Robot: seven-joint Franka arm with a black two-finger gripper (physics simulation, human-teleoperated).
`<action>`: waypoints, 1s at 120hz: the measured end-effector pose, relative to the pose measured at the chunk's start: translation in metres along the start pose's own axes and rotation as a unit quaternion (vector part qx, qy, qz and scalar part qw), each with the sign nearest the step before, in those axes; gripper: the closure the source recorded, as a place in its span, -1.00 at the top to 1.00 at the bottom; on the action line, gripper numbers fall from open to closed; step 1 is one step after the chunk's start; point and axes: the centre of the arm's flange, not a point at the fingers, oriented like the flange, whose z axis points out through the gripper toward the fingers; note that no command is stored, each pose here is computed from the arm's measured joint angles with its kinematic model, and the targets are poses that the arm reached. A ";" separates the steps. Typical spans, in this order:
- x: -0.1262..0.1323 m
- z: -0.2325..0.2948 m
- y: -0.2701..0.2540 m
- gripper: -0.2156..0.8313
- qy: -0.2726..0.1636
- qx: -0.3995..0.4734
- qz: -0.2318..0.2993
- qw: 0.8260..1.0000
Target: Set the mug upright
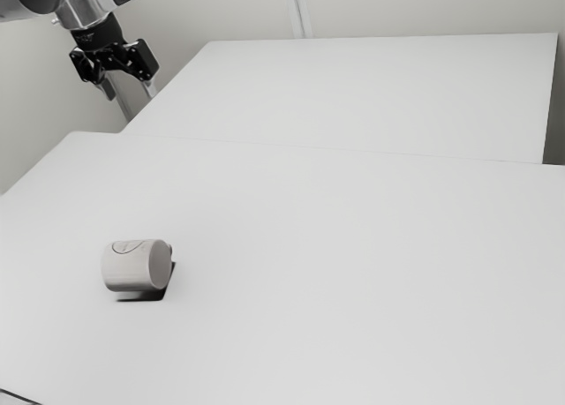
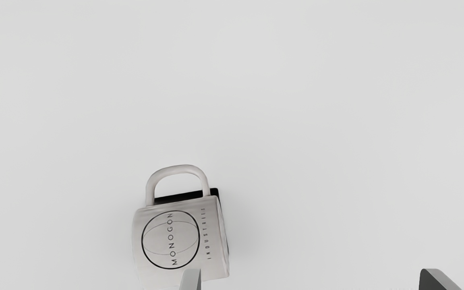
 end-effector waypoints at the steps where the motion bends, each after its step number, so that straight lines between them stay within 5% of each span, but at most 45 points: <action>1: 0.000 0.000 0.000 0.56 0.000 0.000 0.000 1.000; 27: -0.002 0.008 -0.003 0.56 -0.009 -0.016 0.001 1.000; 45: -0.038 0.056 -0.015 0.56 -0.064 -0.104 -0.012 0.992; 54: -0.060 0.090 -0.102 0.55 -0.079 -0.153 -0.094 0.981; 66: -0.121 0.138 -0.240 0.56 -0.075 -0.213 -0.228 0.947; 83: -0.149 0.194 -0.308 0.56 -0.059 -0.266 -0.284 0.919; 100: -0.124 0.250 -0.291 0.56 -0.055 -0.322 -0.242 0.913; 120: -0.151 0.293 -0.278 0.56 -0.029 -0.414 -0.212 0.885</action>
